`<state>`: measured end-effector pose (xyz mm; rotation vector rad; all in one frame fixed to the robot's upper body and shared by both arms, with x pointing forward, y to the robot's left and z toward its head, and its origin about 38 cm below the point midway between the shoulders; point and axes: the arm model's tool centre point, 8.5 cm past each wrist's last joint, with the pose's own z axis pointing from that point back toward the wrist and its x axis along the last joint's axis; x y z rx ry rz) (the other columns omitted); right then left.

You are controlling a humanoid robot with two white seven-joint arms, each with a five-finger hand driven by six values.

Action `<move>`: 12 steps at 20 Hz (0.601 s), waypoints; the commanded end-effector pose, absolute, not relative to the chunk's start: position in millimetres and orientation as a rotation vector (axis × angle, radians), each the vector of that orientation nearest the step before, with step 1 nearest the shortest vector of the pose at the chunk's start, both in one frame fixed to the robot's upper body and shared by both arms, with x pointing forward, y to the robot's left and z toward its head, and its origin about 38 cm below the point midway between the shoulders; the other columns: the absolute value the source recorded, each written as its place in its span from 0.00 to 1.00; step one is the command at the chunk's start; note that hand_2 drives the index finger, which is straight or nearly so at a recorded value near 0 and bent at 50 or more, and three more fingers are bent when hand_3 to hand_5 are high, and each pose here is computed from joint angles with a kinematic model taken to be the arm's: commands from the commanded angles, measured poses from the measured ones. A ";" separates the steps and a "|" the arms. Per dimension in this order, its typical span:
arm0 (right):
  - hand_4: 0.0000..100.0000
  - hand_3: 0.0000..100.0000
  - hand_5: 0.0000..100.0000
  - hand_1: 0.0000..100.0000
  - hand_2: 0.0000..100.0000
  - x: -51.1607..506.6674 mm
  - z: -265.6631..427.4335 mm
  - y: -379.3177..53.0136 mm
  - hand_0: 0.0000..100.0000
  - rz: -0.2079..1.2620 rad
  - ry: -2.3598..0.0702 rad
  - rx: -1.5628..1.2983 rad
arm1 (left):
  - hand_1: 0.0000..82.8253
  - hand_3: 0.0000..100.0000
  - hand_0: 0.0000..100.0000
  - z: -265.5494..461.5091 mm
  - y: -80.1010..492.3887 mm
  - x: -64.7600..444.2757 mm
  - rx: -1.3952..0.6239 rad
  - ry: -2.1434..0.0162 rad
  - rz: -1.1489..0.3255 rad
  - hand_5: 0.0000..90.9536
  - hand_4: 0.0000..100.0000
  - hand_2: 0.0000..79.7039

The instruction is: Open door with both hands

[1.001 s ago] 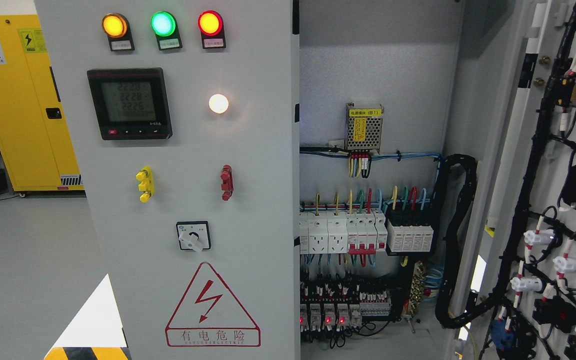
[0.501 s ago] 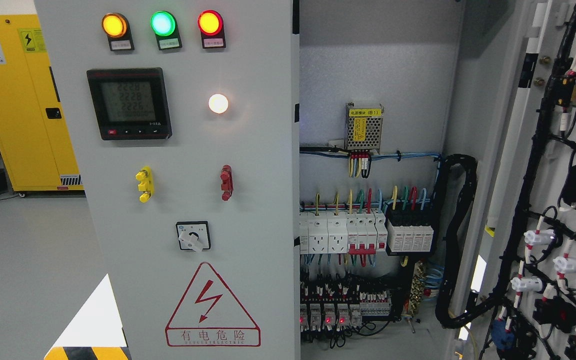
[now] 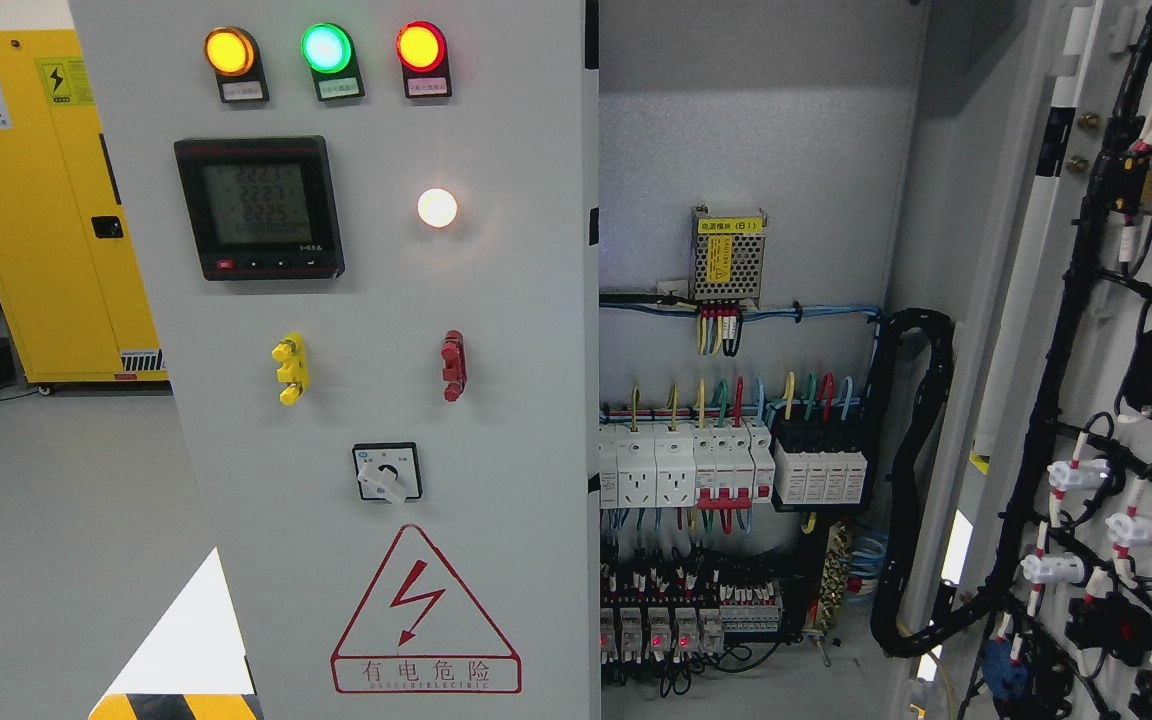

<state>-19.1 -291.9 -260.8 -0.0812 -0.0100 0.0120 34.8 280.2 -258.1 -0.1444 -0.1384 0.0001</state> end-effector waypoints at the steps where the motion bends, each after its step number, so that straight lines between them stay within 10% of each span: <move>1: 0.00 0.00 0.00 0.12 0.00 -16.1 -260.8 -291.8 0.20 0.010 -0.026 -0.080 | 0.00 0.00 0.00 -253.9 285.4 -43.5 -0.099 0.065 0.061 0.00 0.00 0.00; 12: 0.00 0.00 0.00 0.12 0.00 30.7 -253.7 -279.9 0.20 0.023 -0.285 -0.044 | 0.00 0.00 0.00 -255.0 293.4 -32.7 -0.036 0.030 0.058 0.00 0.00 0.00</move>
